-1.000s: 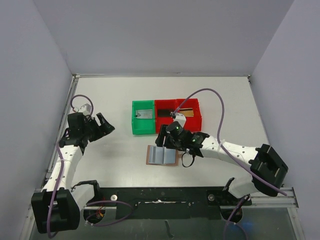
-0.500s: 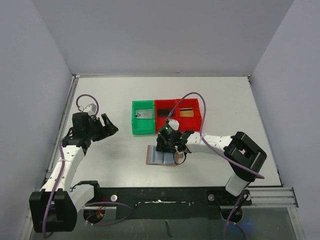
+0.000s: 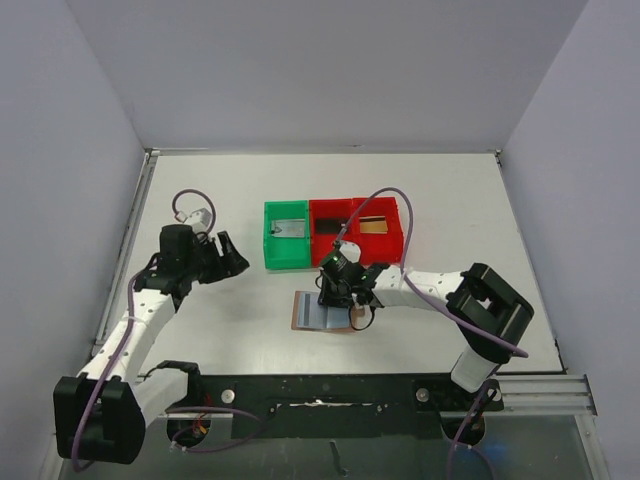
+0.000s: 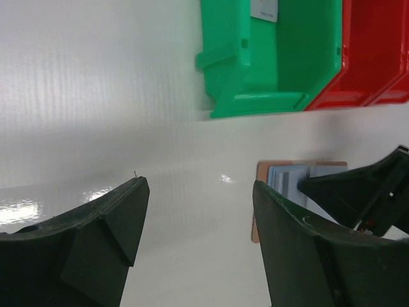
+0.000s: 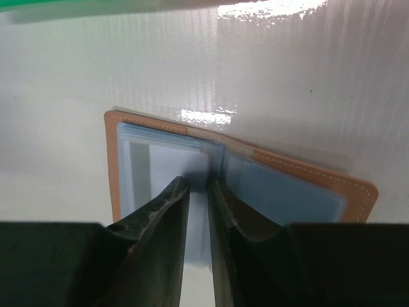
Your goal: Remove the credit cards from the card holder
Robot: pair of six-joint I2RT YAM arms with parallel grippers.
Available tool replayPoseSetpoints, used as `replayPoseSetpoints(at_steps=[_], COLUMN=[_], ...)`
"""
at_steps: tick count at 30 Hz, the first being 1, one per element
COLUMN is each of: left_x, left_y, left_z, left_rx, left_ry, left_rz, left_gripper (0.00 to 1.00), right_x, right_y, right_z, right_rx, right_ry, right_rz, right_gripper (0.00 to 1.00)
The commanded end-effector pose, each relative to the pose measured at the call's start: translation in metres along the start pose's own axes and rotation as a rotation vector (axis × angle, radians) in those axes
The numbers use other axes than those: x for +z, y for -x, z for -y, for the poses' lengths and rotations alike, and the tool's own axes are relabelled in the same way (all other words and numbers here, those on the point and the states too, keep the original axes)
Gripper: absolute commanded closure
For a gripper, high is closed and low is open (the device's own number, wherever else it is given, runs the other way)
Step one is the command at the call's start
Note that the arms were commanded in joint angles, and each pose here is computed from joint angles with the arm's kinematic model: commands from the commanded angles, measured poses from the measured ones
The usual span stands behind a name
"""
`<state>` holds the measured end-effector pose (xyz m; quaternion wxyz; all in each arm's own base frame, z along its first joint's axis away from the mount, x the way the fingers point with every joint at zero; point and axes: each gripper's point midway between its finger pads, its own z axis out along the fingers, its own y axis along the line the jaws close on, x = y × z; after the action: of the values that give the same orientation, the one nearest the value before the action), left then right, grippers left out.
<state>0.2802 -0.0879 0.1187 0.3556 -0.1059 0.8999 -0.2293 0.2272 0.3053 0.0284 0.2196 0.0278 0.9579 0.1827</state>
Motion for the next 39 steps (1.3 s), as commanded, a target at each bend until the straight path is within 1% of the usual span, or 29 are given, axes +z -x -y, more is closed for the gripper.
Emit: replayPoseSetpoints(at_steps=[1, 3, 6, 11, 16, 19, 25, 28, 31, 32, 33, 36, 38, 39], left_x=[0.0, 0.0, 0.004, 0.011, 0.02, 0.024, 0.033, 0.033, 0.036, 0.037, 0.038, 0.038, 0.037, 0.036], left_y=[0.001, -0.004, -0.022, -0.046, -0.071, -0.083, -0.106, -0.114, -0.12, -0.122, -0.123, -0.12, -0.116, -0.114], left_z=[0.04, 0.059, 0.077, 0.111, 0.127, 0.136, 0.145, 0.149, 0.146, 0.144, 0.142, 0.141, 0.136, 0.135], left_rx=[0.038, 0.029, 0.024, 0.036, -0.049, -0.091, -0.098, -0.103, -0.112, -0.114, -0.118, -0.12, -0.118, -0.117], left_ry=[-0.101, -0.144, -0.179, -0.249, -0.301, -0.329, -0.335, -0.343, -0.336, -0.327, -0.316, -0.301, -0.272, -0.262], left_rz=[0.031, 0.025, 0.001, -0.054, -0.104, -0.126, -0.192, -0.204, -0.214, -0.22, -0.222, -0.208, -0.189, -0.182], left_gripper=[0.36, 0.37, 0.37, 0.38, 0.41, 0.42, 0.45, 0.49, 0.51, 0.52, 0.52, 0.53, 0.53, 0.54], right_x=[0.0, 0.003, 0.005, 0.008, 0.008, 0.01, 0.011, 0.011, 0.011, 0.01, 0.009, 0.0, -0.003, -0.004], right_y=[-0.001, -0.004, -0.008, -0.017, -0.022, -0.024, -0.025, -0.026, -0.027, -0.026, -0.023, -0.01, -0.003, -0.002], right_z=[0.002, 0.005, 0.008, 0.016, 0.029, 0.033, 0.037, 0.043, 0.048, 0.047, 0.044, 0.029, 0.021, 0.018], right_rx=[0.044, 0.066, 0.073, 0.131, 0.211, 0.226, 0.246, 0.274, 0.286, 0.276, 0.259, 0.175, 0.125, 0.094], right_ry=[0.056, 0.08, 0.114, 0.164, 0.203, 0.21, 0.194, 0.181, 0.166, 0.172, 0.182, 0.21, 0.182, 0.16], right_rz=[-0.003, -0.009, -0.02, -0.046, -0.049, -0.053, -0.05, -0.042, -0.039, -0.033, -0.024, 0.014, 0.024, 0.024], right_gripper=[0.81, 0.84, 0.89, 0.94, 0.95, 0.97, 1.0, 1.0, 1.0, 0.99, 0.96, 0.82, 0.72, 0.7])
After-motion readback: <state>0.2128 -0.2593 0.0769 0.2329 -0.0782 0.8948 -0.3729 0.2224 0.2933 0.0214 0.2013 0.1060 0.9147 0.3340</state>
